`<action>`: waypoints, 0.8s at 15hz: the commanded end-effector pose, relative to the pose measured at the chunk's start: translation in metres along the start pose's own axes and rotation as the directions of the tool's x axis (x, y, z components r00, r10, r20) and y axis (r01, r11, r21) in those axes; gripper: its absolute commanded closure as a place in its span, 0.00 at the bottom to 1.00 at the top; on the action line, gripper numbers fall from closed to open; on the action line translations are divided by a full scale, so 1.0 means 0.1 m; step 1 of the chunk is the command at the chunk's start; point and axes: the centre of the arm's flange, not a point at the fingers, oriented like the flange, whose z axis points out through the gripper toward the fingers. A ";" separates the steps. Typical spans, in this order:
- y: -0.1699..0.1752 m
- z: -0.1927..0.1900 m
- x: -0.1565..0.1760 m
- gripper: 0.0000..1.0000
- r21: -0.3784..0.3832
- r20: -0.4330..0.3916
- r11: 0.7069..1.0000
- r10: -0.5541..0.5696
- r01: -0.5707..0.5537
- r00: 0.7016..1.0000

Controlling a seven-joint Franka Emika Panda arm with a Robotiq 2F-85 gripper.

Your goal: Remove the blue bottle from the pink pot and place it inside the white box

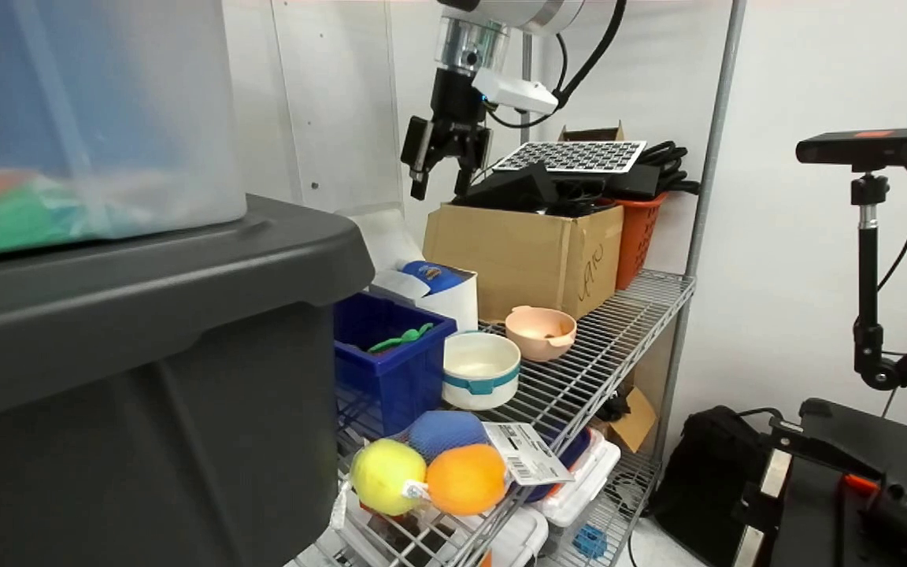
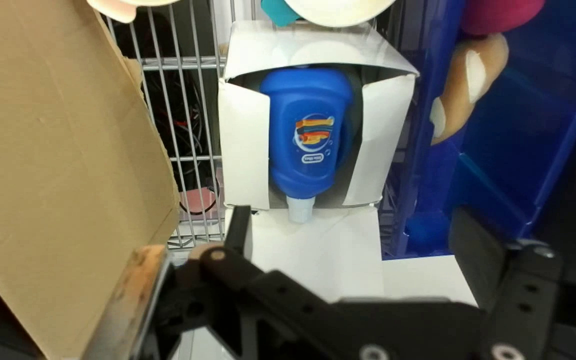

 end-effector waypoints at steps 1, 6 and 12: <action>-0.14 -0.52 -0.53 0.00 -0.002 0.010 1.000 -0.008 0.008 1.000; -0.22 -0.86 -0.88 0.00 0.003 0.036 1.000 -0.012 0.012 0.999; -0.38 -1.16 -1.40 0.00 0.011 0.085 0.999 -0.033 0.032 0.996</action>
